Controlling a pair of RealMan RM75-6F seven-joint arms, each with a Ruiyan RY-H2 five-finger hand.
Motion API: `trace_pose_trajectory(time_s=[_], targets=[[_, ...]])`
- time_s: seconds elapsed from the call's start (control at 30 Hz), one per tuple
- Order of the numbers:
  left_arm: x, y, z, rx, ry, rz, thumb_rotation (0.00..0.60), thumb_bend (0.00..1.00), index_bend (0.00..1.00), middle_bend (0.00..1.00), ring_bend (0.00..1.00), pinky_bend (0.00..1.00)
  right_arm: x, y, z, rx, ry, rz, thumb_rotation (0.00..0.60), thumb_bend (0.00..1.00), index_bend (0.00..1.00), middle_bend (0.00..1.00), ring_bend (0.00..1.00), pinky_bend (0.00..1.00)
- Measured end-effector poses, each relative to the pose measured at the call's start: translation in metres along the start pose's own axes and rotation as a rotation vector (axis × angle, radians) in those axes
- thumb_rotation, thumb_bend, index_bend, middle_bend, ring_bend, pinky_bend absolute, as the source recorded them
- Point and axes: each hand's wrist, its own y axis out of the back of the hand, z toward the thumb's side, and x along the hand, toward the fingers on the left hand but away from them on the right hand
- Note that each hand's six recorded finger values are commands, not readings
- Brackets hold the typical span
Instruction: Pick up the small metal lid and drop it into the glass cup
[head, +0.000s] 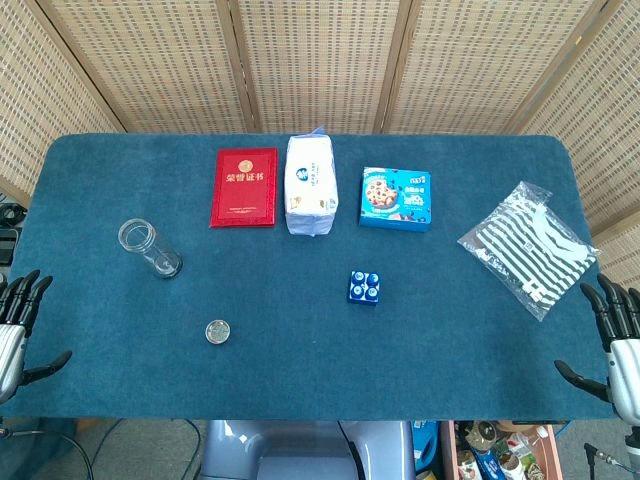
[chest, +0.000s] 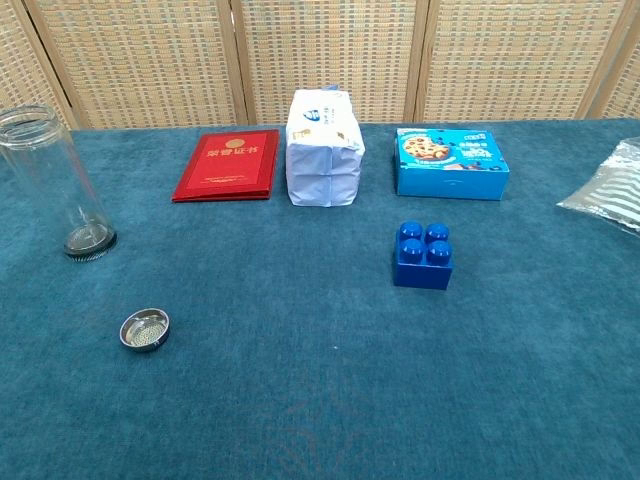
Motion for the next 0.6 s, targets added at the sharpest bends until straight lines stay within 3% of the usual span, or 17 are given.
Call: trace_pose_trajectory(time_s=[0.4,0.6], targets=[[0.007,-0.018,0.014,0.003,-0.053,-0.070,0.600,0.19,0.01,0.00,0.00,0.00,0.000,0.001,-0.001,-0.006,-0.004,-0.001,0.600,0.00,0.03,0.00,0.00,0.00],[0.040,-0.053,0.054,0.019,-0.204,-0.187,0.600,0.19,0.23,0.00,0.00,0.00,-0.002,-0.001,-0.003,-0.002,-0.012,0.008,0.600,0.00,0.03,0.00,0.00,0.00]])
